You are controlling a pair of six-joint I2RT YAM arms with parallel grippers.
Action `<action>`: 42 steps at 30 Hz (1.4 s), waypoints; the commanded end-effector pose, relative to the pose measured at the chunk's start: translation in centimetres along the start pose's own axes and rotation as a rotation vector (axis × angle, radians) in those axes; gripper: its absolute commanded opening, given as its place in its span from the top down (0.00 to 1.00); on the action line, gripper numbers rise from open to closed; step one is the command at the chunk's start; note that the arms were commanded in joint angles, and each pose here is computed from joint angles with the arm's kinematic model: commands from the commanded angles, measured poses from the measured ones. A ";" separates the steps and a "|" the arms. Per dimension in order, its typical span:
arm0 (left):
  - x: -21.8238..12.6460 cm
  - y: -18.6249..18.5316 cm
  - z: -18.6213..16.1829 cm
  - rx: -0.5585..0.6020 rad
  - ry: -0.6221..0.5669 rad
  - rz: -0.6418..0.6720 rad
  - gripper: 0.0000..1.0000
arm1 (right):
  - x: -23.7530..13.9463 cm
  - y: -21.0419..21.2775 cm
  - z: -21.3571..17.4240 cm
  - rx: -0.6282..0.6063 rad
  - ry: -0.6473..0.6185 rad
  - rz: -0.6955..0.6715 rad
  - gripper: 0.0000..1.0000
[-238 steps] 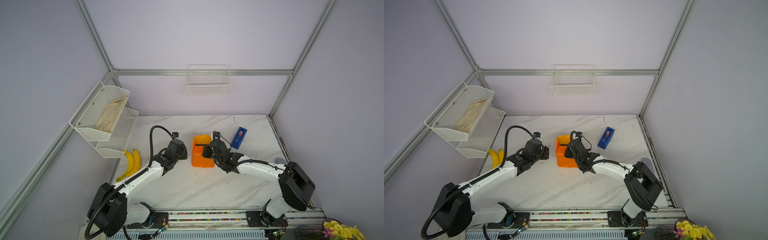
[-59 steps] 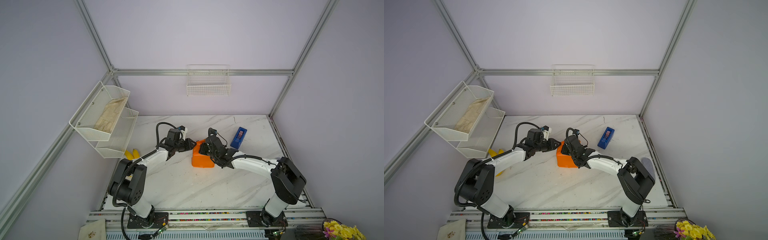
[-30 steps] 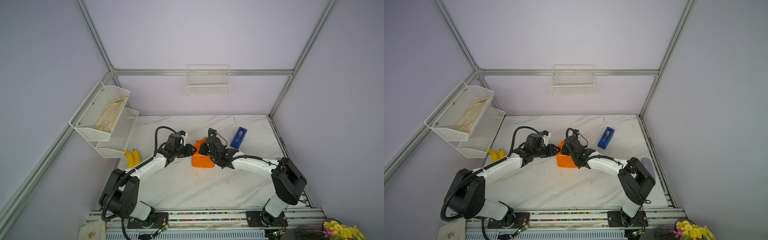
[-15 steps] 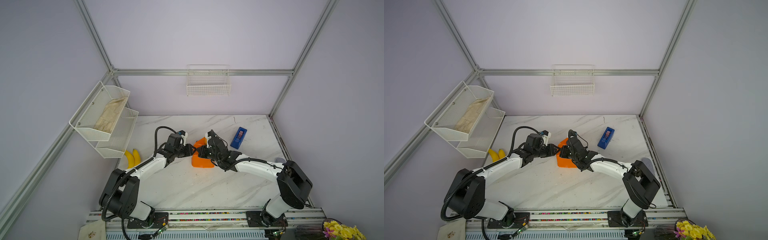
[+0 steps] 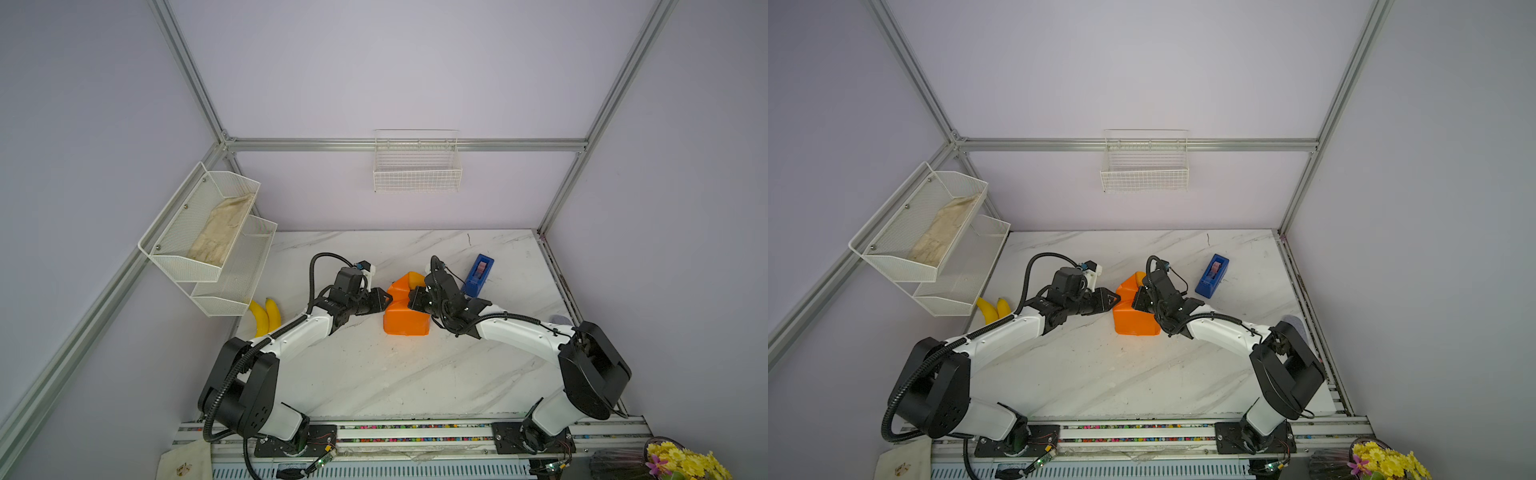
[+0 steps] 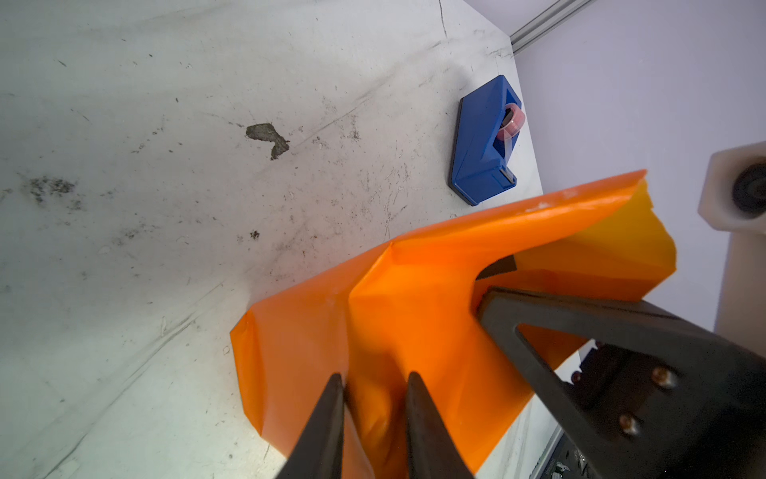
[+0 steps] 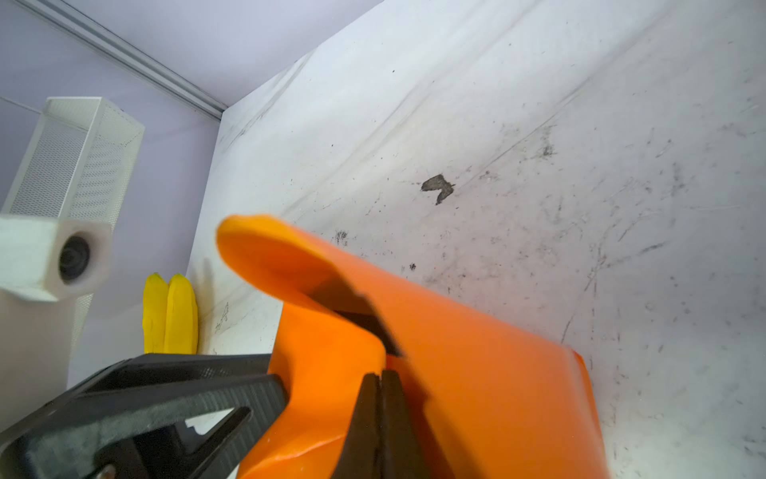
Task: Wrap the gift box in paper
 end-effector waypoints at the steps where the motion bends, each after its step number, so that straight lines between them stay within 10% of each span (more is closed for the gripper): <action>1: 0.8 2.1 -3.2 -0.050 0.137 0.104 0.74 | 0.6 -2.3 -1.7 -0.026 0.092 -0.080 1.00; 18: 1.0 1.7 -2.6 -0.038 0.147 0.105 0.73 | -0.4 2.4 -0.2 -0.052 0.086 0.182 1.00; 26: 0.5 0.8 -1.7 -0.027 0.114 0.073 0.72 | 1.4 -0.5 -1.7 -0.051 0.130 -0.057 1.00; 32: 0.4 -0.7 0.5 -0.002 0.059 0.023 0.56 | 1.3 -0.8 -2.0 -0.051 0.146 -0.048 1.00; 42: 2.2 -0.7 1.6 0.000 0.084 0.016 0.59 | 1.1 -0.6 -1.9 -0.058 0.142 -0.048 1.00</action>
Point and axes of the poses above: each gripper's point midway between its finger pads, its own x axis out along the fingers, its own y axis along the line the jaws close on, z = x × y, the point moved 10 cm from there along -x, back along the fingers, and after that the axes turned 4 degrees about x, right-handed, at the moved point
